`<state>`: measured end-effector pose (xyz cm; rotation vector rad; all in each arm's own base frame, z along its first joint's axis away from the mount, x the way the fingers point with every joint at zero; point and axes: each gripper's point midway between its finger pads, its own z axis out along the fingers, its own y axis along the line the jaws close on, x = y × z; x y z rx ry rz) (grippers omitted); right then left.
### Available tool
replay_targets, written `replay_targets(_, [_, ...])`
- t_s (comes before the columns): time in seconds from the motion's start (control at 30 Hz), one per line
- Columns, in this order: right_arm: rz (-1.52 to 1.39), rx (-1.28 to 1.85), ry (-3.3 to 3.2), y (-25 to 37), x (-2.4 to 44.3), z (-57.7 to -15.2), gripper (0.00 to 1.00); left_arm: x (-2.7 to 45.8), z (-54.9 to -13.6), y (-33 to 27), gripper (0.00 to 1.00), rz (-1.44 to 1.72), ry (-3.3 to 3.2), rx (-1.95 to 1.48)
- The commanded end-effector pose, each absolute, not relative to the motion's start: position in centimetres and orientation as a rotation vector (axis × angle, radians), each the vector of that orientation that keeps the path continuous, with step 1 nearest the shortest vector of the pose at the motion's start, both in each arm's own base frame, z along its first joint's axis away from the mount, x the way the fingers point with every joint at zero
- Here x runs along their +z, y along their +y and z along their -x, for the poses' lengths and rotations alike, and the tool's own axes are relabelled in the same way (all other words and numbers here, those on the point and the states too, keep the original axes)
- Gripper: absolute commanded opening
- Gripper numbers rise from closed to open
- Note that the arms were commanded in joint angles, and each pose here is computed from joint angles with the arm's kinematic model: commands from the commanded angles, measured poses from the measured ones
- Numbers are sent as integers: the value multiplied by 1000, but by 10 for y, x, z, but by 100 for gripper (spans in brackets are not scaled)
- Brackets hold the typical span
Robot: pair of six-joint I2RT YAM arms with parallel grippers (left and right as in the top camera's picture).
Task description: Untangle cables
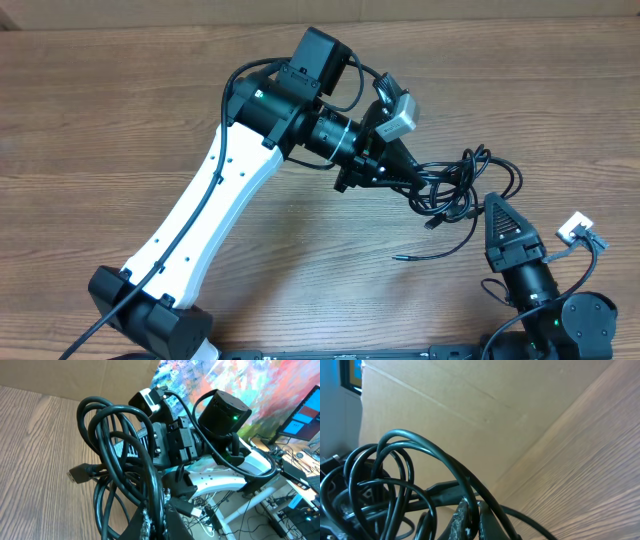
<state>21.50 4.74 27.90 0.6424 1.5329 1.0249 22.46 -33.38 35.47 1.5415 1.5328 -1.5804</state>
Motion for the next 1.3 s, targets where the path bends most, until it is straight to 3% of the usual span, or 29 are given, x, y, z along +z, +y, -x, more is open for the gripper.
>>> replay_targets(0.0, [-654,887,1527,32,274,-218,4,372,-219,-328,4,-1525,1483,-1611])
replay_targets(0.5, [-669,892,1547,32,269,-218,4,370,-220,-328,4,-1530,1486,-1595])
replay_targets(0.53, [-649,913,1551,36,270,-217,9,369,-220,-327,4,-1530,1489,-1590])
replay_targets(0.57, [-632,941,1549,40,273,-216,21,368,-221,-328,4,-1532,1495,-1577])
replay_targets(0.6, [-633,994,1541,45,277,-215,55,367,-223,-328,4,-1534,1501,-1562])
replay_targets(0.63, [-657,1058,1529,49,280,-214,77,366,-224,-328,4,-1536,1504,-1552])
replay_targets(0.67, [-713,1142,1515,53,282,-213,88,366,-225,-328,4,-1537,1498,-1545])
replay_targets(0.73, [-767,1217,1504,55,283,-212,94,367,-226,-329,4,-1540,1485,-1538])
replay_targets(1.03, [-811,1515,1444,75,307,-203,94,381,-222,-331,4,-1541,1373,-1591])
replay_targets(1.17, [-849,1653,1401,81,320,-198,79,389,-221,-331,4,-1546,1299,-1609])
replay_targets(1.27, [-856,1709,1374,82,327,-195,61,393,-219,-331,4,-1553,1253,-1615])
